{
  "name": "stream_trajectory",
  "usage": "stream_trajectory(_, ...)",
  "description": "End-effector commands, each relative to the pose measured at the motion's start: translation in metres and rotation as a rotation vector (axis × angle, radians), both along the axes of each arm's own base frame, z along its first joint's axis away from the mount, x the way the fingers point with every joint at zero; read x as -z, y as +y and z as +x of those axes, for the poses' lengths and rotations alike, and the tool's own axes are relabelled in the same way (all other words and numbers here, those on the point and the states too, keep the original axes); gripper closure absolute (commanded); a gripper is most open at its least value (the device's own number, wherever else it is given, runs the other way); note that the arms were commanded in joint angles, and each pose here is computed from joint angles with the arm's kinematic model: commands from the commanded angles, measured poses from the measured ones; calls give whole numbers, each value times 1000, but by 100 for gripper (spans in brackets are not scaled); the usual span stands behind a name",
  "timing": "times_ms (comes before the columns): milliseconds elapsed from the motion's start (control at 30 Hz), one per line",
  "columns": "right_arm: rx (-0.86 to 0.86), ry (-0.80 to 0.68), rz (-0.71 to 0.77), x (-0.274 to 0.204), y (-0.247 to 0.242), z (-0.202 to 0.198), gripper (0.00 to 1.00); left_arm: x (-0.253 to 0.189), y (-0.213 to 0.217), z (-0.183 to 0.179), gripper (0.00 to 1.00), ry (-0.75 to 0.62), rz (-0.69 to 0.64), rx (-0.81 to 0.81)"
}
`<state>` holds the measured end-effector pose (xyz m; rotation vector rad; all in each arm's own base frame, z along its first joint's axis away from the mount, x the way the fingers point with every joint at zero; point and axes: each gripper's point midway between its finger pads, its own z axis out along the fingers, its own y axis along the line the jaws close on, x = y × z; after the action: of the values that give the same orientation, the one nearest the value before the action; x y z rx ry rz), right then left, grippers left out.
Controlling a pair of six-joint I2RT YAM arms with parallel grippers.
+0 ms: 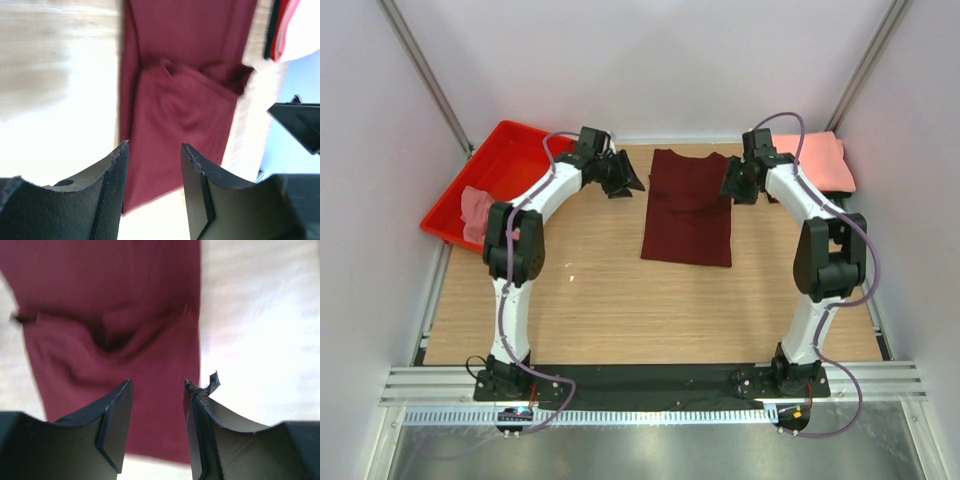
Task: Fold and stack the t-shirts
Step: Fold the tshirt
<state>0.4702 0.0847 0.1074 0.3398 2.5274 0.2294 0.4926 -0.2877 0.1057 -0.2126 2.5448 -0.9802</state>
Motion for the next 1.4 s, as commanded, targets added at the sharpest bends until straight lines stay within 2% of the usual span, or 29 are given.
stream_trajectory(0,-82,18,101,-32,15,-43,50,-16,8,-31,52,-60,56,46)
stream_trajectory(33,-90,51,111,-19,16,-57,50,-10,7,-39,53,-50,63,52)
stream_trajectory(67,-97,33,120,-26,17,-64,50,-12,0,-47,52,-62,54,75)
stream_trajectory(100,-97,62,126,-12,15,-75,51,7,1,-62,53,-17,68,88)
stream_trajectory(233,-96,121,145,10,7,-100,52,35,-10,-93,54,31,93,140)
stream_trajectory(433,-91,167,163,39,-3,-126,51,51,-8,-101,55,31,108,155)
stream_trajectory(733,-156,118,309,51,11,-126,53,50,-20,-107,56,12,37,211)
stream_trajectory(867,-152,127,302,59,9,-131,55,50,-24,-106,57,3,31,220)
stream_trajectory(1000,-148,125,301,61,8,-133,60,56,-28,-105,66,21,19,228)
stream_trajectory(1033,-146,125,297,61,7,-133,64,55,-29,-105,69,21,16,226)
stream_trajectory(1133,-146,120,288,60,7,-133,76,51,-29,-106,89,22,5,226)
stream_trajectory(1167,-139,119,282,61,4,-133,89,48,-30,-108,99,25,2,224)
stream_trajectory(1267,-136,122,269,61,3,-134,99,32,-31,-111,100,7,-21,214)
stream_trajectory(1367,-126,126,255,63,1,-135,99,26,-27,-119,100,7,-22,200)
